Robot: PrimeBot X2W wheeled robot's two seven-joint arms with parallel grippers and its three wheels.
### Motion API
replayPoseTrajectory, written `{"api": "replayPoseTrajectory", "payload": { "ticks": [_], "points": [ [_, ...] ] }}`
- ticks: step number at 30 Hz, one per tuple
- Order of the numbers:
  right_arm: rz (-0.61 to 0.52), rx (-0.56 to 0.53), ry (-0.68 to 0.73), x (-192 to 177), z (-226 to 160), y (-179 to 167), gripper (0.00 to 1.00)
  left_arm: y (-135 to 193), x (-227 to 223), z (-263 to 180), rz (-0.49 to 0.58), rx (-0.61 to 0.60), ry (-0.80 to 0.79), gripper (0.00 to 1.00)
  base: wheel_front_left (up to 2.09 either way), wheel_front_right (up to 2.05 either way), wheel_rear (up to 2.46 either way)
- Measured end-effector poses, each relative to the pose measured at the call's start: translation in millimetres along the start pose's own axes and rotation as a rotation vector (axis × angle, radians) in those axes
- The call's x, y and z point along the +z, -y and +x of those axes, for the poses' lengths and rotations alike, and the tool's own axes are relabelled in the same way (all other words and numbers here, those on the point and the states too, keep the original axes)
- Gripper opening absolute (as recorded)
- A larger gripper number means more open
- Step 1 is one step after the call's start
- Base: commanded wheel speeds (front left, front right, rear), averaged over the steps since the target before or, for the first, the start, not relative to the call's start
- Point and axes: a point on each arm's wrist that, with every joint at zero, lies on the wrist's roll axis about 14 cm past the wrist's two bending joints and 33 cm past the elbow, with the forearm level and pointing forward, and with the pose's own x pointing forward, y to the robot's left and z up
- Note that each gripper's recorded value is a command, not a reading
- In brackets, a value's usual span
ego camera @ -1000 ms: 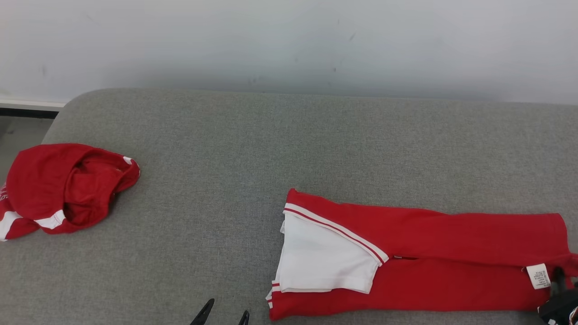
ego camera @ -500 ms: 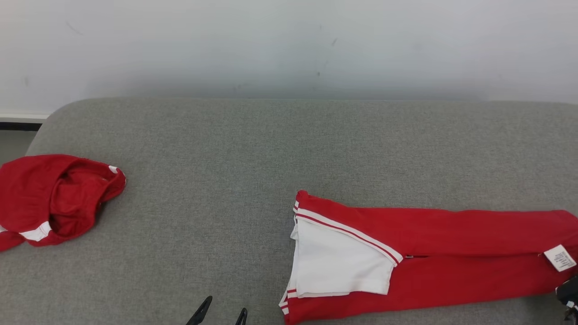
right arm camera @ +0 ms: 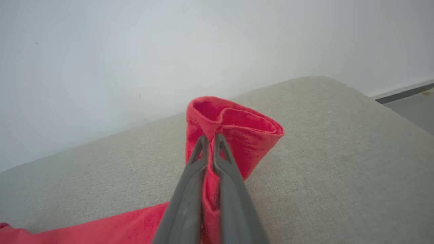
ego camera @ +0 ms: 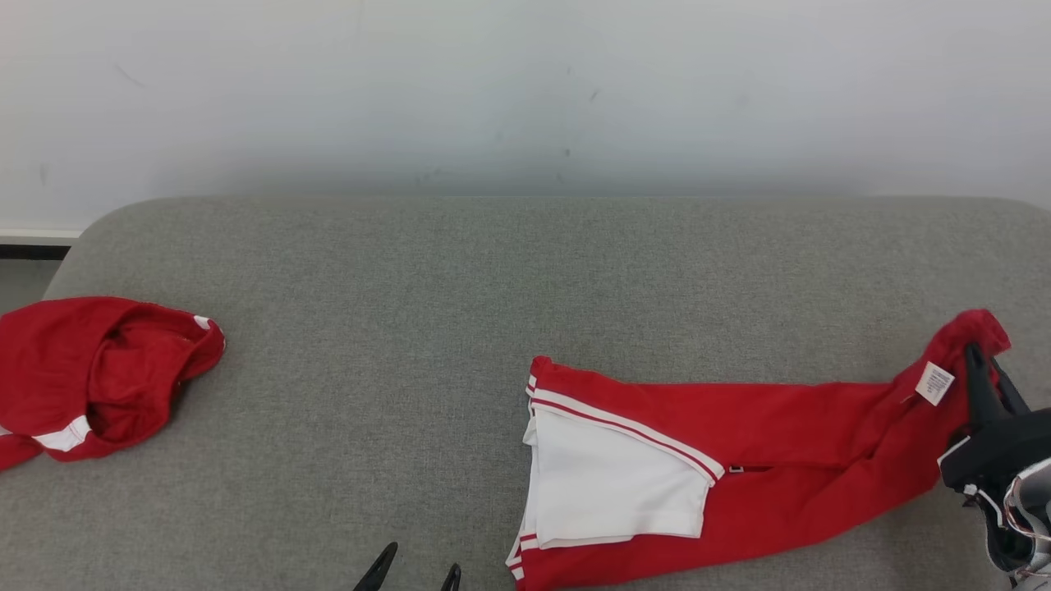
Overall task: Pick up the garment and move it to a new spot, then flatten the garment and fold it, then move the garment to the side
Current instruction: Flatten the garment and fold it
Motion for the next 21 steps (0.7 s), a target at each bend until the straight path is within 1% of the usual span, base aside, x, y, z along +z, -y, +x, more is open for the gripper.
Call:
{"api": "replayPoseTrajectory", "payload": {
  "ticks": [5, 13, 17, 21],
  "points": [
    [0.005, 0.142, 0.012, 18, 6, -52, 0.00, 0, 1, -3, -0.007, 0.007, 0.004, 1.00, 0.00, 0.00, 0.00],
    [0.010, 0.379, -0.009, 26, 3, -148, 0.00, -4, 3, -10, -0.011, 0.035, 0.009, 1.00, 0.00, 0.00, 0.00],
    [0.004, 0.477, -0.032, 20, -3, -187, 0.00, -9, 4, -13, -0.013, 0.052, 0.011, 1.00, 0.00, 0.00, 0.00],
    [0.017, 0.546, -0.088, 0, -11, -218, 0.00, -12, 4, -15, -0.016, 0.067, 0.012, 1.00, 0.00, 0.00, 0.00]
  ]
}}
